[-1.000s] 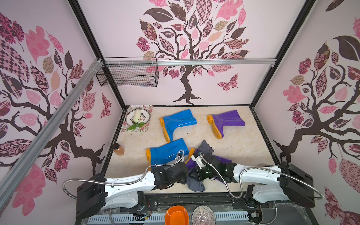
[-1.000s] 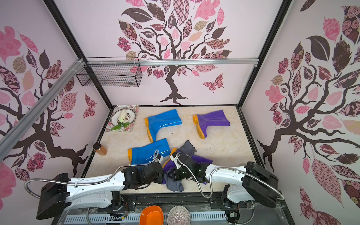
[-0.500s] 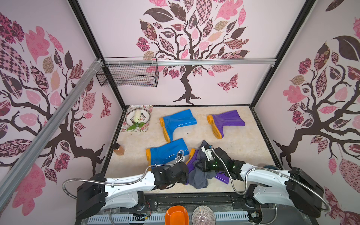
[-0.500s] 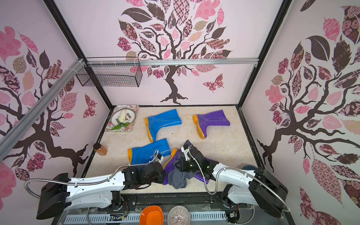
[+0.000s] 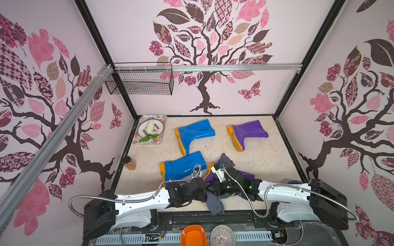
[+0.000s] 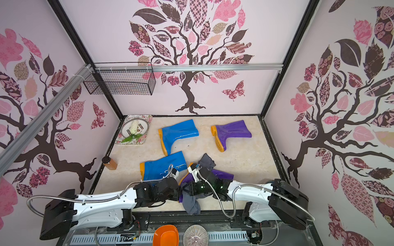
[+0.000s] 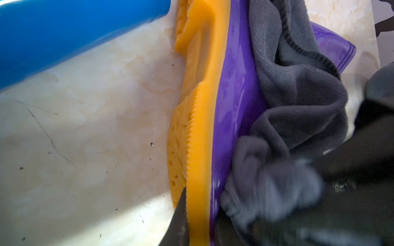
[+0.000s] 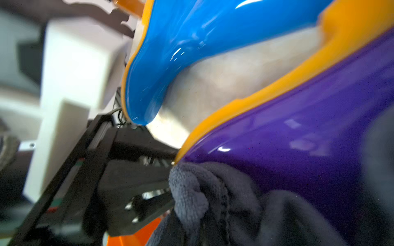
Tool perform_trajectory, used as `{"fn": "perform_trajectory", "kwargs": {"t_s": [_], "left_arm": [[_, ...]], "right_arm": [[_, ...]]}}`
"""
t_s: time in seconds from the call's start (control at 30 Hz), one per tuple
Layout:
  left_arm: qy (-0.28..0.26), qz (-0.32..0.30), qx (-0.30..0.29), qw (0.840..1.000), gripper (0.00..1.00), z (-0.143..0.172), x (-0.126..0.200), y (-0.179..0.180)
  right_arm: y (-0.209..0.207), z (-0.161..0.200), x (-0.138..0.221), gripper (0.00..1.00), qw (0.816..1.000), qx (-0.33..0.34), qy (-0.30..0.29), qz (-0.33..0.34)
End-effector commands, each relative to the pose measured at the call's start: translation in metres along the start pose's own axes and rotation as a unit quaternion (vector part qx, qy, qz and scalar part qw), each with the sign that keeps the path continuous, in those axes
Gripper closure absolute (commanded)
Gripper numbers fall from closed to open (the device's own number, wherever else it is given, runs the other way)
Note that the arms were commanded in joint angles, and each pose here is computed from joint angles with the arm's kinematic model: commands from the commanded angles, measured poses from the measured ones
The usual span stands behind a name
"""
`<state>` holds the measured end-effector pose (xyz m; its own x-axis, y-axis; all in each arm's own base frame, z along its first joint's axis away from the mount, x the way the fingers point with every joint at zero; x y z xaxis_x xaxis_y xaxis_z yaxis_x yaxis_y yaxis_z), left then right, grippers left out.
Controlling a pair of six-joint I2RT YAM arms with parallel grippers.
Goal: Wipe the rubber boots with a cloth
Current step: Wipe the dirt off the rubber boot.
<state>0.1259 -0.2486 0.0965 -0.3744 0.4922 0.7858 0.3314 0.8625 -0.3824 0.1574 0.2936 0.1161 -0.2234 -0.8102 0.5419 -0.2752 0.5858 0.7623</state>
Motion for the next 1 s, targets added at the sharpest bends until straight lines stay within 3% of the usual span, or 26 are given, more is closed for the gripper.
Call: {"fn": "perform_trajectory", "kwargs": {"t_s": [0.0, 0.13, 0.3, 0.47, 0.63, 0.83, 0.9, 0.97], "left_arm": [[-0.034, 0.047, 0.010, 0.998, 1.00, -0.012, 0.002, -0.016], [-0.033, 0.040, 0.008, 0.999, 1.00, -0.009, 0.000, -0.011], [-0.027, 0.018, 0.001, 0.999, 1.00, -0.003, -0.004, -0.001], [-0.024, 0.001, -0.003, 1.000, 1.00, 0.002, -0.007, 0.006], [-0.026, -0.007, 0.001, 1.000, 1.00, 0.005, -0.008, 0.012], [-0.032, -0.010, 0.007, 0.999, 1.00, 0.004, -0.007, 0.014], [-0.035, -0.011, 0.010, 0.999, 1.00, 0.004, -0.007, 0.014], [-0.035, -0.011, 0.009, 0.999, 1.00, 0.004, -0.008, 0.014]], "right_arm": [[-0.033, -0.040, 0.017, 1.00, 0.997, -0.043, -0.045, 0.035], [-0.030, -0.071, 0.024, 1.00, 0.995, -0.002, -0.075, 0.065], [-0.027, -0.085, -0.007, 1.00, 0.997, -0.017, -0.053, 0.054], [-0.072, -0.090, -0.025, 1.00, 0.989, -0.043, -0.035, 0.137], [-0.140, -0.080, 0.011, 1.00, 0.968, -0.116, -0.056, 0.214], [-0.173, -0.065, 0.066, 1.00, 0.929, -0.105, -0.092, 0.342], [-0.174, -0.059, 0.073, 1.00, 0.927, -0.105, -0.096, 0.348], [-0.166, -0.060, 0.069, 1.00, 0.938, -0.105, -0.098, 0.315]]}}
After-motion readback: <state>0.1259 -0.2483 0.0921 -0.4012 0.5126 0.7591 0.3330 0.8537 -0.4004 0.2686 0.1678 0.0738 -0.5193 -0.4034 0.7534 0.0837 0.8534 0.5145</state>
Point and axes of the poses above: each gripper's point midway between its finger pads, its own x axis back along the fingers, its own y axis along the line the jaws close on, z = x × y, the point moved 3 cm from there along x, back along the fingers, and after that the axes turned 4 degrees about -x, right-handed, at the moved point
